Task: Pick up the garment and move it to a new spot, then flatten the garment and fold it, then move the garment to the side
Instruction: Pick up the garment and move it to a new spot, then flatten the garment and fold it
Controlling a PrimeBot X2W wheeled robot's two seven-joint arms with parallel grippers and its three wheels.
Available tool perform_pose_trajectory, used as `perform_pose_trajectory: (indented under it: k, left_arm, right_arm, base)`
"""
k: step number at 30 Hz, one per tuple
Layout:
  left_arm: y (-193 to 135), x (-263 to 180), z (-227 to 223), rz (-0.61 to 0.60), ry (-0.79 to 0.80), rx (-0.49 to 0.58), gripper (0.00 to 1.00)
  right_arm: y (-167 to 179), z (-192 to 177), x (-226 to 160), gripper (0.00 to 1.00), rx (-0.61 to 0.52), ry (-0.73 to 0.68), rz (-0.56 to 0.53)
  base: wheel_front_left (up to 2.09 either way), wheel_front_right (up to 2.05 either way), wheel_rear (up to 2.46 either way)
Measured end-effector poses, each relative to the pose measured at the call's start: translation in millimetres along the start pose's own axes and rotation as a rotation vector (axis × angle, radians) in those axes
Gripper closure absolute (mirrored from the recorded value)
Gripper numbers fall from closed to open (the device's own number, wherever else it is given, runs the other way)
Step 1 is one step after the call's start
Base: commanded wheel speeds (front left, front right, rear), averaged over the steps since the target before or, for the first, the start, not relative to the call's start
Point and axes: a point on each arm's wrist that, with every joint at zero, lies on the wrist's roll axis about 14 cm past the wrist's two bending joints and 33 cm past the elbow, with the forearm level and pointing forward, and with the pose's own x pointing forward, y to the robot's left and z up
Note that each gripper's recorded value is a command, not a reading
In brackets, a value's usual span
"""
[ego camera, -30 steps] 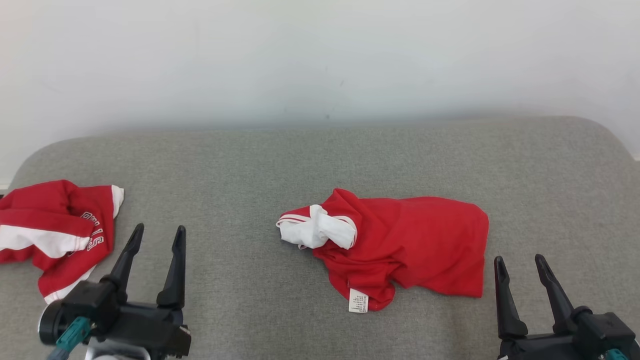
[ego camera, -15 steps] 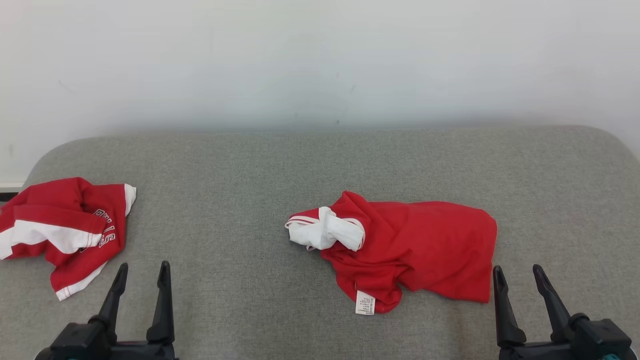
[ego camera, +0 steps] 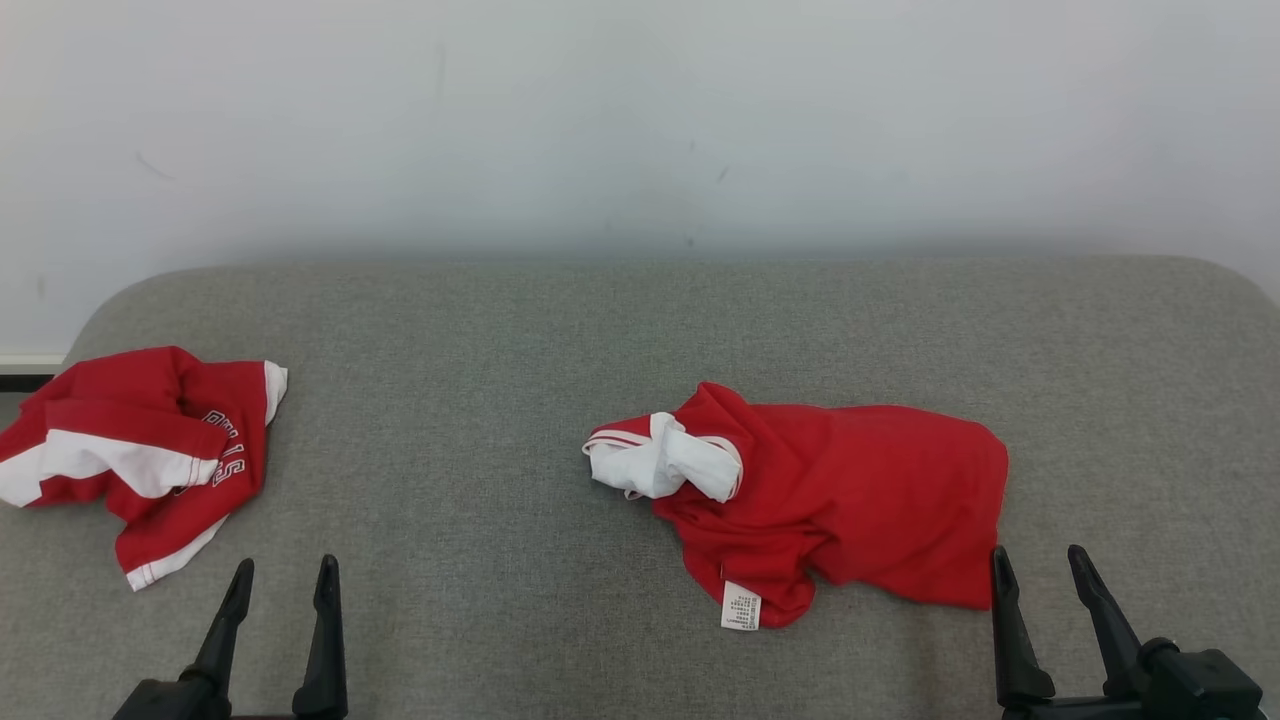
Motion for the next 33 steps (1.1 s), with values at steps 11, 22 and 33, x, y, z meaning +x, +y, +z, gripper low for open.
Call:
perform_pose_trajectory:
  k: [11, 22, 33]
  left_arm:
    - [1.6, -0.6, -4.2, 0.0, 0.01, 0.009, 0.0]
    - [2.3, -1.0, -6.2, 0.003, 0.014, 0.009, 0.0]
    - [1.0, -1.2, -7.6, -0.005, 0.018, 0.009, 0.0]
  right_arm:
    - [0.6, -5.2, 0.0, 0.0, 0.009, 0.013, 0.001]
    - [0.1, -6.2, -0.6, 0.0, 0.009, 0.016, -0.001]
    - [0.0, -6.5, -0.9, 0.0, 0.009, 0.017, -0.002]
  base:
    - [0.0, 0.0, 0.0]
    - [0.0, 0.0, 0.0]
    - [0.0, 0.0, 0.0]
